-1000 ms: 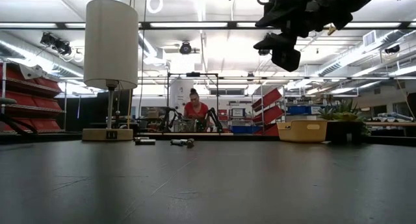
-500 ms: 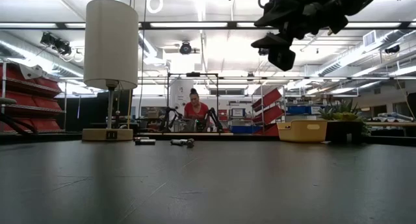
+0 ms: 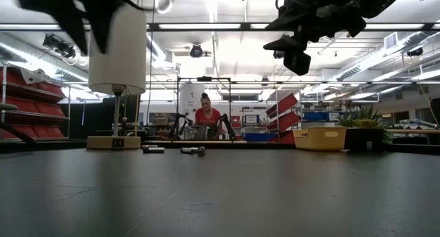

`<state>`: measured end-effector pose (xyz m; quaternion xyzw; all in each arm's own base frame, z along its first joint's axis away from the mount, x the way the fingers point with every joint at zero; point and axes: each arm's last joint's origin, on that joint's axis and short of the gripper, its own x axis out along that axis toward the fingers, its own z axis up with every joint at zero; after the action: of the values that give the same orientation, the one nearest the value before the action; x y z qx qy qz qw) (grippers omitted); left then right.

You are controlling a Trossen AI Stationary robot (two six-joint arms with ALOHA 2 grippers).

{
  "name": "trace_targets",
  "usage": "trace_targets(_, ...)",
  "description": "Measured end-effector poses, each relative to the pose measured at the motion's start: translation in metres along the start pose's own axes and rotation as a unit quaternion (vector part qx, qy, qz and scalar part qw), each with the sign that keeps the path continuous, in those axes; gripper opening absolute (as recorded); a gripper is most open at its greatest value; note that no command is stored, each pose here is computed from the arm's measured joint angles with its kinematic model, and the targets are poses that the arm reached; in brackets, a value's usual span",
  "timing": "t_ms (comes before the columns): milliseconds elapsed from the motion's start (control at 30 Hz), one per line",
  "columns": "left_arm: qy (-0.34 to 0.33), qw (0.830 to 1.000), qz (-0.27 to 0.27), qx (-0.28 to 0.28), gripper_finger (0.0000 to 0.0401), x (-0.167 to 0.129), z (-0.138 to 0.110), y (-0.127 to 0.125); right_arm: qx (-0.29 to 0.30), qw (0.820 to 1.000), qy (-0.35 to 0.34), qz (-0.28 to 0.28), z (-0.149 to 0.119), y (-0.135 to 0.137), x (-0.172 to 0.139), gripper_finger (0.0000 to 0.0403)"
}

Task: Sort batteries
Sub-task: Put the silver battery into the blue bin

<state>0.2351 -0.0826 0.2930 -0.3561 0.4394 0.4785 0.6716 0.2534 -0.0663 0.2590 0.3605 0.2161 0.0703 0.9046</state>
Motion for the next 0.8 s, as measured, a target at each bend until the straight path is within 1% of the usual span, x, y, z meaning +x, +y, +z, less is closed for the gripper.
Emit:
trace_targets(133, -0.005, 0.997, 0.032, 0.069, 0.0169, 0.019, 0.035, 0.002, 0.003, 1.0, 0.0, 0.0, 0.0, 0.0, 0.0, 0.0118)
trace_targets(267, -0.002, 0.987, 0.069, 0.147, 0.0154, 0.041, 0.059, 0.01, 0.014, 1.0, 0.004, 0.007, 0.0, 0.001, 0.0, 0.01)
trace_targets(300, 0.002, 0.983, 0.067, 0.171, 0.0148, 0.048, 0.064, 0.011, 0.014, 1.0, 0.003, 0.006, 0.0, 0.001, 0.0, 0.0096)
trace_targets(400, 0.031, 0.97, 0.031, 0.24, 0.0133, 0.067, 0.074, 0.01, 0.014, 1.0, -0.008, -0.011, 0.0, 0.0, 0.0, 0.0089)
trace_targets(433, 0.04, 0.966, 0.02, 0.255, 0.013, 0.072, 0.078, 0.011, 0.013, 1.0, -0.012, -0.016, 0.001, 0.0, 0.0, 0.0088)
trace_targets(500, 0.049, 0.962, 0.011, 0.269, 0.0127, 0.082, 0.085, 0.014, 0.011, 1.0, -0.017, -0.02, 0.001, -0.001, 0.0, 0.0087)
trace_targets(600, 0.055, 0.962, 0.014, 0.266, 0.0127, 0.091, 0.1, 0.022, 0.005, 0.999, -0.023, -0.029, 0.002, -0.002, 0.0, 0.0087)
trace_targets(667, 0.061, 0.961, 0.003, 0.271, 0.0127, 0.095, 0.111, 0.026, 0.004, 0.999, -0.028, -0.035, 0.003, -0.004, -0.002, 0.0087)
trace_targets(733, 0.065, 0.955, -0.009, 0.29, 0.0127, 0.098, 0.121, 0.029, 0.003, 0.998, -0.035, -0.044, 0.005, -0.006, -0.003, 0.0087)
trace_targets(800, 0.06, 0.945, -0.016, 0.321, 0.0127, 0.102, 0.13, 0.03, 0.002, 0.998, -0.04, -0.049, 0.007, -0.009, -0.005, 0.0087)
